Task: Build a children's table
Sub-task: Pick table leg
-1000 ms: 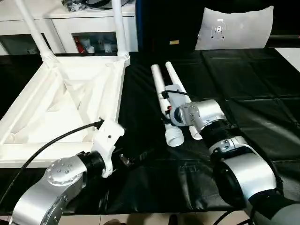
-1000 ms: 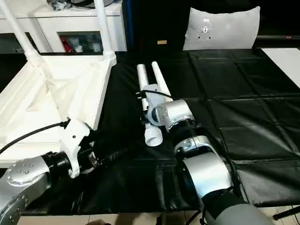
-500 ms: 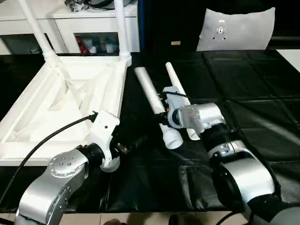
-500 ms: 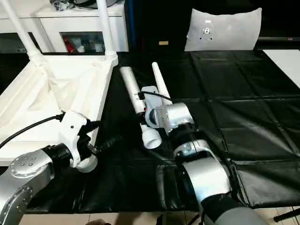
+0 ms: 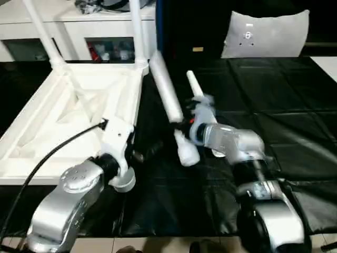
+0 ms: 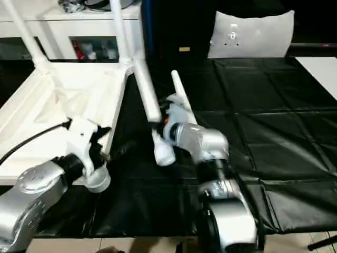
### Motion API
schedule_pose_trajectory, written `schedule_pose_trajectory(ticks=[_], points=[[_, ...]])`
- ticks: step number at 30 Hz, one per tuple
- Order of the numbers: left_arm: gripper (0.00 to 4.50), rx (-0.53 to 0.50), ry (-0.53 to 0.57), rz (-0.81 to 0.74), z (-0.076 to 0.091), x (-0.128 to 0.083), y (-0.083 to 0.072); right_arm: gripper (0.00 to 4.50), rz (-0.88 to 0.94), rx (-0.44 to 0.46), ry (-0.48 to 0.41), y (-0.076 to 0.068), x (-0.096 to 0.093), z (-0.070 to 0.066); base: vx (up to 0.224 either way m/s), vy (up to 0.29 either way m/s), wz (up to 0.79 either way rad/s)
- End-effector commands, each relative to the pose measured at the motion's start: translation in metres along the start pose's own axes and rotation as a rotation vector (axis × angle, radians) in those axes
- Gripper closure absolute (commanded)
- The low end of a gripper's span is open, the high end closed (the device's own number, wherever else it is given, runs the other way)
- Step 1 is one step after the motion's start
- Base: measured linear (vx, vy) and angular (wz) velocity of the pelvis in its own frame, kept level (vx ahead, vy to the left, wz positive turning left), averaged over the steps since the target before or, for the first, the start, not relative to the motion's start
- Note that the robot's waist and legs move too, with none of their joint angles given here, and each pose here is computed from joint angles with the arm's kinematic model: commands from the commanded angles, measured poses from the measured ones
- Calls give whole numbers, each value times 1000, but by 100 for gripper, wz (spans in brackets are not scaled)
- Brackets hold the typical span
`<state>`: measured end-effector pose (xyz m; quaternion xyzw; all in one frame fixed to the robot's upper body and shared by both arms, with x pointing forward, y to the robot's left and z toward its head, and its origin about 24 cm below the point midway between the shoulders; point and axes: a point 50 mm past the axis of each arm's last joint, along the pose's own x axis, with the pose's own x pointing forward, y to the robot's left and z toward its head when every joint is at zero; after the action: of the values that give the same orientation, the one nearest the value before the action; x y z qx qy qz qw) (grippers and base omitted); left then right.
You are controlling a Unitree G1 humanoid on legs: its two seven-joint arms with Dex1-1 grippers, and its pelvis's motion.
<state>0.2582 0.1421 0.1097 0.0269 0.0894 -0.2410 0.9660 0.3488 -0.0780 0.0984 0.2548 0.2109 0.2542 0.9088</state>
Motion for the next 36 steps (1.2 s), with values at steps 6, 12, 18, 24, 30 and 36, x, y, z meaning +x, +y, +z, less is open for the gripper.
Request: schedule_pose_trajectory(ticks=[6,12,18,24,30,36], points=[[0,-169,-206,-17,36,9,9,266,333,-26,-154,24,-31,18,0,0,0],[0,-415,-380,-230,72,17,1,266,575,-45,-261,28,-62,21,0,0,0],[0,-468,-417,-341,86,20,-10,266,652,-65,-247,31,-72,19,0,0,0],[0,-562,-432,-484,95,19,-23,266,710,-86,-249,36,-78,16,0,0,0],[0,-494,-381,-456,90,24,-27,266,685,-242,-277,46,-79,17,0,0,0],[57,-309,-377,-281,89,34,-30,266,514,-420,-393,50,-66,14,0,0,0]])
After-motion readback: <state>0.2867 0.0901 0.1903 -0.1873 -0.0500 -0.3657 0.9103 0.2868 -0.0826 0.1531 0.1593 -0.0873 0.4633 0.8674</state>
